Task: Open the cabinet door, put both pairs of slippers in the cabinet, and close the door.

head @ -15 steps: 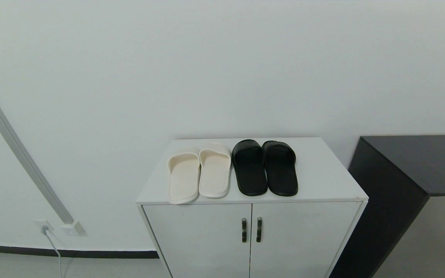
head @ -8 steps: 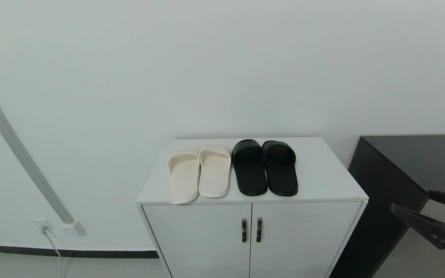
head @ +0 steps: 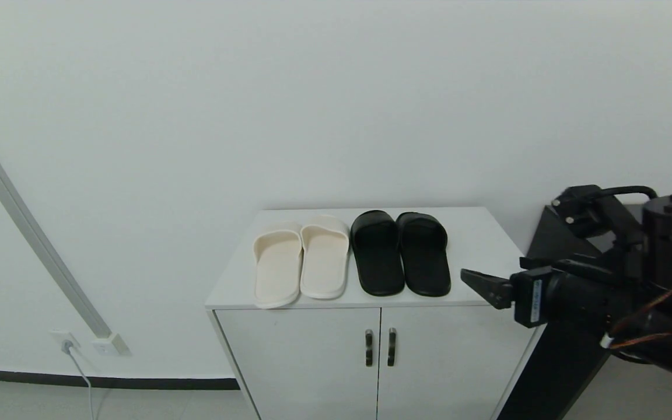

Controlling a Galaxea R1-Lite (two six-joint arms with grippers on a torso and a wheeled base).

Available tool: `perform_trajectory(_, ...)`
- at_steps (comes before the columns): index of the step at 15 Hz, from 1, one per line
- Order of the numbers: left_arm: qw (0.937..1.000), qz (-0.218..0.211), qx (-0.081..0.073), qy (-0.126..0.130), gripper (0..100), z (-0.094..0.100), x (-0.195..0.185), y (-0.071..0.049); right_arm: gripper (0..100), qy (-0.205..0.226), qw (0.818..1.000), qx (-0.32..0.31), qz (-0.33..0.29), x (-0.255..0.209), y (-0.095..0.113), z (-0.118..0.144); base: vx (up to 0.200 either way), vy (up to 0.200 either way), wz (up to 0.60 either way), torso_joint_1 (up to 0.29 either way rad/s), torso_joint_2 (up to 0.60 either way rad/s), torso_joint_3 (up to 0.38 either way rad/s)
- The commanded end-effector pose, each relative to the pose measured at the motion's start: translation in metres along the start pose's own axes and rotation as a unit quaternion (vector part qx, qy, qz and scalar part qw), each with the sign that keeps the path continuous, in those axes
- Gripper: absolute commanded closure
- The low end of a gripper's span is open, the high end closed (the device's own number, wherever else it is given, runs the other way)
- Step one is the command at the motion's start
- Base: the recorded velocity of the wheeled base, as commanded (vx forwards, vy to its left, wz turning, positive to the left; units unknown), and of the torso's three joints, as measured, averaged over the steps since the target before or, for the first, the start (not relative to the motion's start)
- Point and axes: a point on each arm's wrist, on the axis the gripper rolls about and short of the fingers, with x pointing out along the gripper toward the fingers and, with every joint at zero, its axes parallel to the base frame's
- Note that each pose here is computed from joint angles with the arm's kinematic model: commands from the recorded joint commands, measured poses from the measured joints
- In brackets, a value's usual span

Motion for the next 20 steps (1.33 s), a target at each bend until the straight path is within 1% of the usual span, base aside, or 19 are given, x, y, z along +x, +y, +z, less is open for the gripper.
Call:
perform_trajectory(1, 1.0, 0.001, 0.0, 0.0, 100, 0.0, 0.0, 0.0, 0, 0.019, 1.0, -0.006, -0.004, 0.039, 0.025, -0.002, 0.0, 0.0, 0.0, 0.0, 0.0, 0.0)
perform_trajectory(3, 1.0, 0.0, 0.0, 0.001, 100, 0.0, 0.0, 0.0, 0, 0.015, 0.999, 0.0, -0.041, 0.07, 0.037, 0.001, 0.0, 0.0, 0.0, 0.0, 0.0, 0.0)
perform_trajectory(6, 1.0, 0.0, 0.0, 0.001, 100, 0.0, 0.0, 0.0, 0, -0.001, 0.997, 0.003, -0.078, 0.11, 0.051, 0.007, 0.0, 0.0, 0.0, 0.0, 0.0, 0.0)
perform_trajectory(8, 1.0, 0.0, 0.0, 0.001, 100, 0.0, 0.0, 0.0, 0, -0.005, 0.995, 0.003, -0.1, 0.13, 0.055, 0.005, 0.0, 0.0, 0.0, 0.0, 0.0, 0.0)
perform_trajectory(9, 1.0, 0.0, 0.0, 0.002, 100, 0.0, 0.0, 0.0, 0, -0.009, 0.992, 0.003, -0.122, 0.151, 0.059, 0.002, 0.0, 0.0, 0.0, 0.0, 0.0, 0.0)
perform_trajectory(12, 1.0, 0.0, 0.0, 0.001, 100, 0.0, 0.0, 0.0, 0, -0.014, 0.989, 0.004, -0.149, 0.188, 0.062, -0.009, 0.0, 0.0, 0.0, 0.0, 0.0, 0.0)
perform_trajectory(15, 1.0, 0.0, 0.0, 0.001, 100, 0.0, 0.0, 0.0, 0, -0.021, 0.985, 0.007, -0.17, 0.219, 0.058, -0.016, 0.0, 0.0, 0.0, 0.0, 0.0, 0.0)
perform_trajectory(18, 1.0, 0.0, 0.0, 0.001, 100, 0.0, 0.0, 0.0, 0, -0.034, 0.983, 0.013, -0.182, 0.245, 0.05, -0.013, 0.0, 0.0, 0.0, 0.0, 0.0, 0.0)
perform_trajectory(20, 1.0, 0.0, 0.0, 0.001, 100, 0.0, 0.0, 0.0, 0, -0.041, 0.981, 0.003, -0.188, 0.264, 0.043, -0.014, 0.0, 0.0, 0.0, 0.0, 0.0, 0.0)
